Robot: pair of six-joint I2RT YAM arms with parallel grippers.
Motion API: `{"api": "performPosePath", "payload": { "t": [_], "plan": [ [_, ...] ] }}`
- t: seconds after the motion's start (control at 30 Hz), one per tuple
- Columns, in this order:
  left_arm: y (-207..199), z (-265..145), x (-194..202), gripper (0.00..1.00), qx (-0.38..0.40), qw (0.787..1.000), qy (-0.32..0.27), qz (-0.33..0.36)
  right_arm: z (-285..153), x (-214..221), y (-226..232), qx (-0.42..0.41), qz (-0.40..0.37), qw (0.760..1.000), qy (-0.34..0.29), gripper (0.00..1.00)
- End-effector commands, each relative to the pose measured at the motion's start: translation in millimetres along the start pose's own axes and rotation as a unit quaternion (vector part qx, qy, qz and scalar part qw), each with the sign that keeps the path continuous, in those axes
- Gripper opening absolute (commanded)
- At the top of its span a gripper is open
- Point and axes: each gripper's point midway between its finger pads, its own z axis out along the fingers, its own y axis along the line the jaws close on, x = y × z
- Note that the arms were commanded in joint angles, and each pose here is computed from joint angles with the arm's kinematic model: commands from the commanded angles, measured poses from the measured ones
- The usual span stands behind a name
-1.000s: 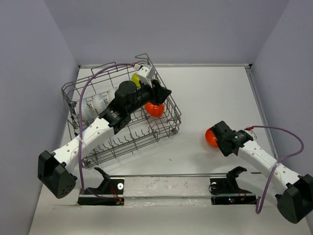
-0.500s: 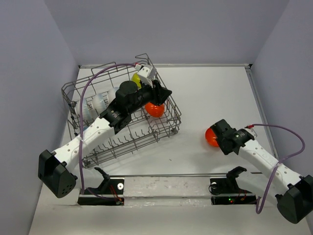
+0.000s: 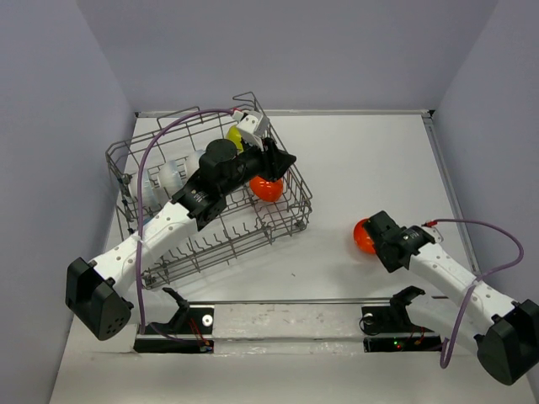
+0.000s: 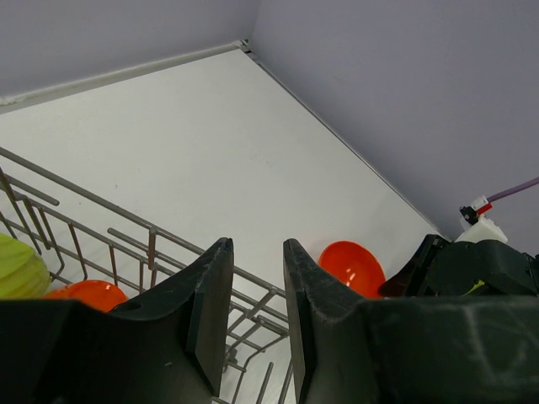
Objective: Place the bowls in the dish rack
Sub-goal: Pick up the bowl from the center of the board.
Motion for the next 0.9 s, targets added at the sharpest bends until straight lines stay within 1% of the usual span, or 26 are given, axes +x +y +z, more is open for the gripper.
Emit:
{"api": "performPosePath", "payload": {
  "t": [0.0, 0.27, 0.6, 0.63, 0.67, 0.73, 0.77, 0.83, 0.87],
  "plan": [
    [-12.2, -1.7, -26.1, 0.4, 0.016, 0.999, -0.036, 0.013, 5.6, -11.2, 3.5, -0.002, 0.016, 0.999, -0.035, 0.46],
    [-12.4, 0.4, -24.4, 0.4, 0.016, 0.999, -0.033, 0.012, 7.3, -16.2, 13.1, -0.017, 0.02, 0.998, -0.051, 0.37],
    [-14.0, -1.2, -22.8, 0.4, 0.013, 0.999, -0.03, 0.013, 20.5, -5.1, 11.0, -0.012, 0.015, 0.999, -0.047, 0.36],
    [-13.8, -1.5, -22.7, 0.4, 0.012, 0.999, -0.031, 0.012, 20.8, -5.5, 10.6, -0.013, 0.016, 0.999, -0.048, 0.35],
    [-13.4, -1.9, -23.1, 0.4, 0.011, 0.999, -0.031, 0.012, 20.0, -6.6, 11.9, -0.016, 0.018, 0.998, -0.05, 0.31],
    [-14.0, -2.0, -23.2, 0.4, 0.011, 0.999, -0.031, 0.013, 18.7, -7.8, 13.0, -0.02, 0.019, 0.998, -0.05, 0.26],
    [-15.0, -2.0, -22.8, 0.4, 0.012, 0.999, -0.03, 0.013, 17.7, -9.1, 13.9, -0.022, 0.019, 0.998, -0.052, 0.19],
    [-16.2, -2.0, -24.4, 0.4, 0.012, 0.999, -0.032, 0.013, 13.0, -13.5, 18.7, -0.034, 0.019, 0.998, -0.055, 0.09],
    [-16.9, -1.7, -23.9, 0.4, 0.012, 0.999, -0.03, 0.015, 8.9, -17.7, 23.5, -0.043, 0.016, 0.997, -0.059, 0.03]
  ]
}}
